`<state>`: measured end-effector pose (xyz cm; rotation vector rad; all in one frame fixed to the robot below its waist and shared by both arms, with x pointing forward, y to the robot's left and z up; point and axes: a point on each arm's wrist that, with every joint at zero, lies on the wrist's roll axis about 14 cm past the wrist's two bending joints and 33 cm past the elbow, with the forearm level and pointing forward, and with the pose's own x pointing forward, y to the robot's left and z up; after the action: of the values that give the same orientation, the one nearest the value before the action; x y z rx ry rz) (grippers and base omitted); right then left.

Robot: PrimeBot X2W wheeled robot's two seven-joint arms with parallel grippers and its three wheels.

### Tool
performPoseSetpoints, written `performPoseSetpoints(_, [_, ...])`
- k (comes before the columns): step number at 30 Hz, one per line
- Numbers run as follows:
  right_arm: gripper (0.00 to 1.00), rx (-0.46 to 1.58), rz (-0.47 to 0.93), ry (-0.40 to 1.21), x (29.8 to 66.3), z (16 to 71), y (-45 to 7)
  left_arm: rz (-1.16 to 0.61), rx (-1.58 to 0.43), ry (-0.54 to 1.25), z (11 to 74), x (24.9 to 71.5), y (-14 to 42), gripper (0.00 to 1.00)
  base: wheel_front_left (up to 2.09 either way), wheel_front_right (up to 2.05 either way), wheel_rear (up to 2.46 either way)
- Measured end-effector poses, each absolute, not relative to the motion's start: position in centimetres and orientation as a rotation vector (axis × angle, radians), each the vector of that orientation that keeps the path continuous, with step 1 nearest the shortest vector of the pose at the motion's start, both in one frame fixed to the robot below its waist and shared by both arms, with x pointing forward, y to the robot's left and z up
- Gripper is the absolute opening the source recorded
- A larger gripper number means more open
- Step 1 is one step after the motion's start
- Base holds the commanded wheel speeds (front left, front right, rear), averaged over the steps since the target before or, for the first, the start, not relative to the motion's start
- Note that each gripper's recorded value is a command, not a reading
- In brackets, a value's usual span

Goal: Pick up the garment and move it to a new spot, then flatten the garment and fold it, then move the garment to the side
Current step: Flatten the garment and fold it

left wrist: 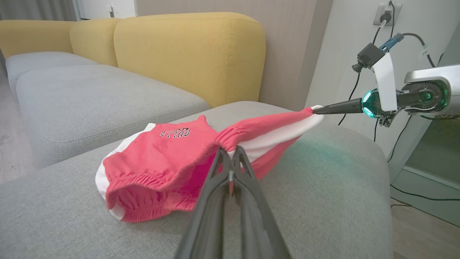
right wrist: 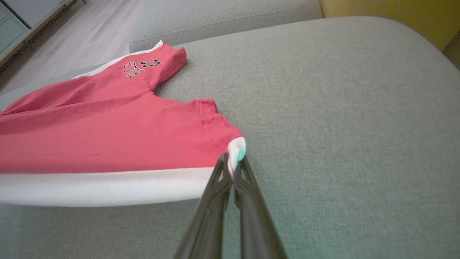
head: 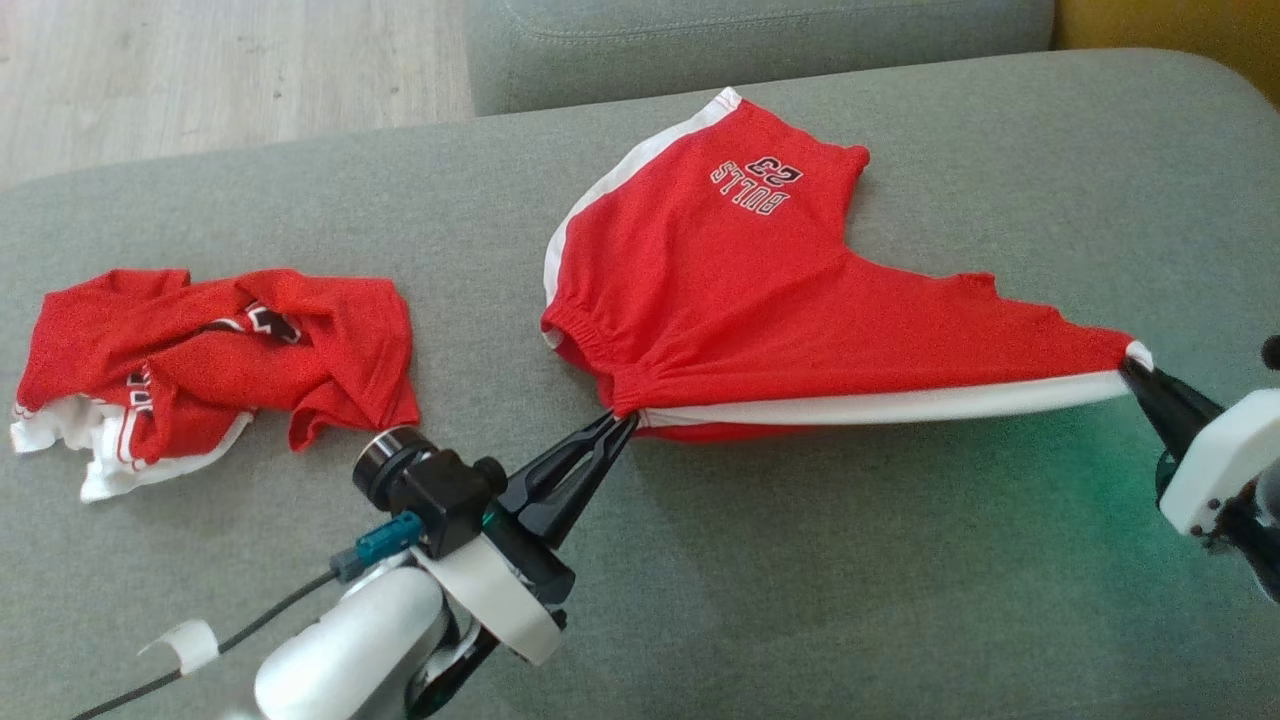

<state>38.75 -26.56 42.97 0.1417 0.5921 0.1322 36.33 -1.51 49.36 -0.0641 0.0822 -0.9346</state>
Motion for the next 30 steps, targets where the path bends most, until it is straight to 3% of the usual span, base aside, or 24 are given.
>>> performPoseSetpoints(15, [0.0, 0.076, 0.141, 0.52, 42.2, 44.0, -26.2, -0.886, -0.087, 0.089, 48.8, 39.4, -0.8, 0.0, 0.0, 0.0, 0.0])
performPoseSetpoints(30, [0.0, -0.052, 0.228, 0.426, 52.0, 47.3, -22.5, -0.792, -0.081, 0.107, 47.3, 44.9, 1.1, 0.0, 0.0, 0.0, 0.0])
